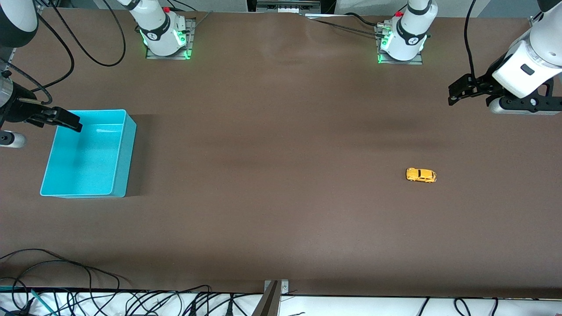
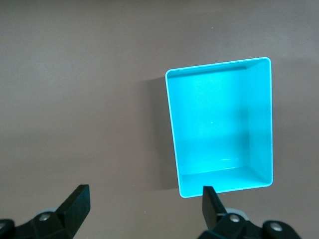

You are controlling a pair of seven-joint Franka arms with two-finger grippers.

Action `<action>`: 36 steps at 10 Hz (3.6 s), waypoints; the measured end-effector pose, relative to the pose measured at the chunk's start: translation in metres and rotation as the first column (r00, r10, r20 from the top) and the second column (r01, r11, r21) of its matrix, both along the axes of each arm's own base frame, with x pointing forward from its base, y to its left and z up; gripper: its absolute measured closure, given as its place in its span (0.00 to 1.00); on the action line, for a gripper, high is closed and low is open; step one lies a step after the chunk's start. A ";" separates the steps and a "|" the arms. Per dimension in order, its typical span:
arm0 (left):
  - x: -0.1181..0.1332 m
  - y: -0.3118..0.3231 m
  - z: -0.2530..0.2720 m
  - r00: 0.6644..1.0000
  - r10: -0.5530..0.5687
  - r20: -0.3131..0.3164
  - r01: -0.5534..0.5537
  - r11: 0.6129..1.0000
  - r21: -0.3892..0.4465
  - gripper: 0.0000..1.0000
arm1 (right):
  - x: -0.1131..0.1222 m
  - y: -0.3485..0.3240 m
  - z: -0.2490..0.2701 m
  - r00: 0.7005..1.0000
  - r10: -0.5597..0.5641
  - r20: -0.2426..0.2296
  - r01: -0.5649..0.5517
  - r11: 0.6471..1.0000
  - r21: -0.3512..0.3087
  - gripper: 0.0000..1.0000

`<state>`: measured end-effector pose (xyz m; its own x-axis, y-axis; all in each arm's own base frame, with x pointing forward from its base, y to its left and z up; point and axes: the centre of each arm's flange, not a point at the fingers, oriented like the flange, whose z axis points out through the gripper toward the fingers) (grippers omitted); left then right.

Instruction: Wind up and store yellow beetle car

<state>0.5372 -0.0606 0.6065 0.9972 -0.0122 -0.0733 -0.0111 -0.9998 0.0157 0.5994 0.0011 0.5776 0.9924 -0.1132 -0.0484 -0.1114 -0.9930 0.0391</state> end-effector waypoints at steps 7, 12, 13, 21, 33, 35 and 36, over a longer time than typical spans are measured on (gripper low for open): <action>0.002 0.001 -0.001 1.000 -0.010 -0.005 0.010 1.000 -0.001 0.00 | 0.000 0.001 0.000 1.000 0.001 0.000 -0.001 1.000 0.000 0.00; 0.003 0.001 -0.004 1.000 -0.010 -0.014 0.010 1.000 0.000 0.00 | -0.003 0.000 -0.002 1.000 0.000 -0.023 0.000 1.000 0.000 0.00; 0.003 0.001 -0.004 1.000 -0.010 -0.015 0.010 1.000 0.000 0.00 | -0.003 0.000 -0.002 1.000 0.000 -0.025 0.000 1.000 0.000 0.00; 0.005 0.001 -0.009 1.000 -0.009 -0.024 0.009 1.000 0.000 0.00 | -0.003 0.001 -0.001 1.000 0.001 -0.027 -0.001 1.000 0.000 0.00; 0.005 0.002 -0.009 1.000 -0.008 -0.024 0.008 1.000 0.000 0.00 | -0.004 0.001 -0.002 0.999 0.002 -0.034 -0.002 1.000 0.000 0.00; 0.005 0.002 -0.009 1.000 -0.008 -0.024 0.008 1.000 0.000 0.00 | -0.004 0.001 -0.002 0.999 0.002 -0.035 -0.002 1.000 0.000 0.00; 0.005 0.002 -0.009 1.000 -0.008 -0.024 0.008 1.000 0.000 0.00 | -0.004 0.001 -0.002 0.999 0.002 -0.035 -0.002 1.000 0.000 0.00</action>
